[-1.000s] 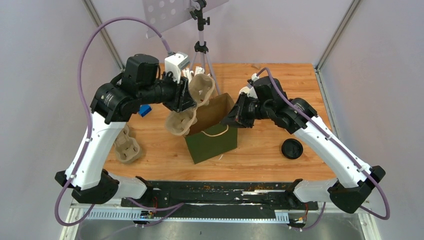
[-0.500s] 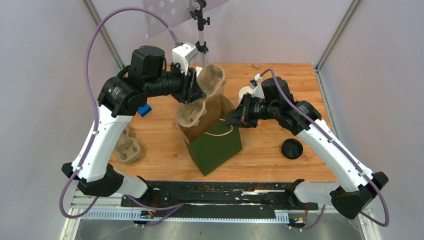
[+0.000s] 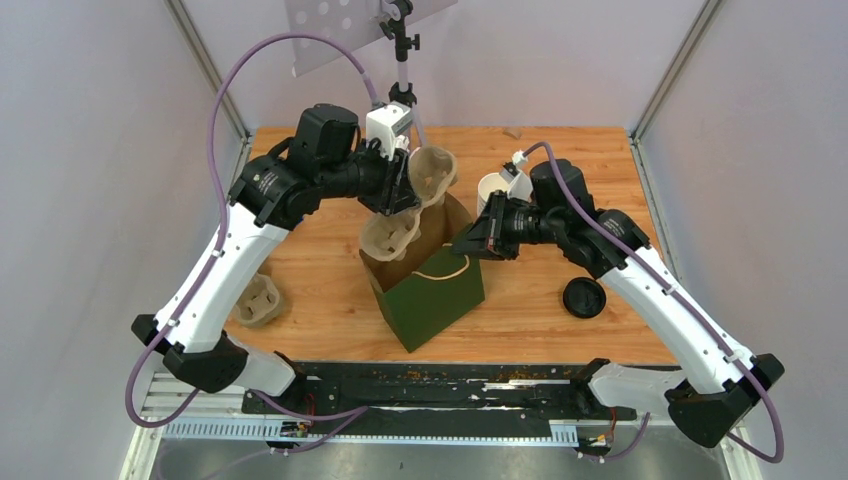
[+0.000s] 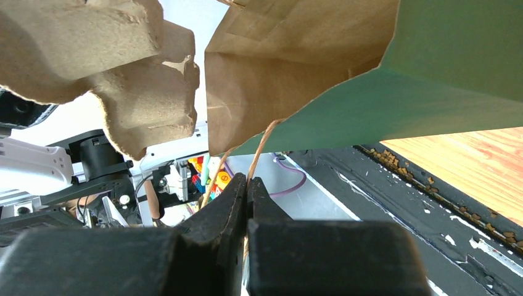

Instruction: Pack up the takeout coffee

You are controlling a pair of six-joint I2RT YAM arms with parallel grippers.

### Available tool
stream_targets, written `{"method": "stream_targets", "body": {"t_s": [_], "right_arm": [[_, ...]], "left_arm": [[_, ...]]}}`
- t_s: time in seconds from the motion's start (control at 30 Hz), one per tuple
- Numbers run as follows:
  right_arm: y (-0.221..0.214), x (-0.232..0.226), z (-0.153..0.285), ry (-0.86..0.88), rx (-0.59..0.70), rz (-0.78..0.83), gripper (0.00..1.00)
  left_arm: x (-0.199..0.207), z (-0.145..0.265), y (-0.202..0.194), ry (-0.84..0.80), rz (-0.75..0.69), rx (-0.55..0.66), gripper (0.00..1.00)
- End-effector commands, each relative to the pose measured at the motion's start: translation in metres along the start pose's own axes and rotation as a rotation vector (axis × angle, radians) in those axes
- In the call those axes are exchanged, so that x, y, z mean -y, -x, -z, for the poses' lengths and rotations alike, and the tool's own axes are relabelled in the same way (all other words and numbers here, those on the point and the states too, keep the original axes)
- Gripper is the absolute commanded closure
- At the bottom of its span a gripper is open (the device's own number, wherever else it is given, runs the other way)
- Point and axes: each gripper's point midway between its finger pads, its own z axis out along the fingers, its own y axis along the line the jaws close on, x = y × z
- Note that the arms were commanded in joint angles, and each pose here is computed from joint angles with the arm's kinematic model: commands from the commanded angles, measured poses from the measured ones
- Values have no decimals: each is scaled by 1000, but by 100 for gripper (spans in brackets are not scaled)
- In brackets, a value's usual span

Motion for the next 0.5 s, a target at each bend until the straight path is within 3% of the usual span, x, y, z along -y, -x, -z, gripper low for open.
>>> {"method": "stream_targets", "body": {"t_s": [0.0, 0.23, 0.47], "right_arm": [[3, -8, 12, 32, 37, 35, 100], [3, -8, 19, 26, 64, 49, 100], [0, -7, 21, 29, 56, 54, 100]], "left_arm": [[7, 5, 12, -17, 23, 59, 69], [16, 5, 13, -71, 73, 162, 70], [10, -7, -8, -64, 77, 123, 70]]}}
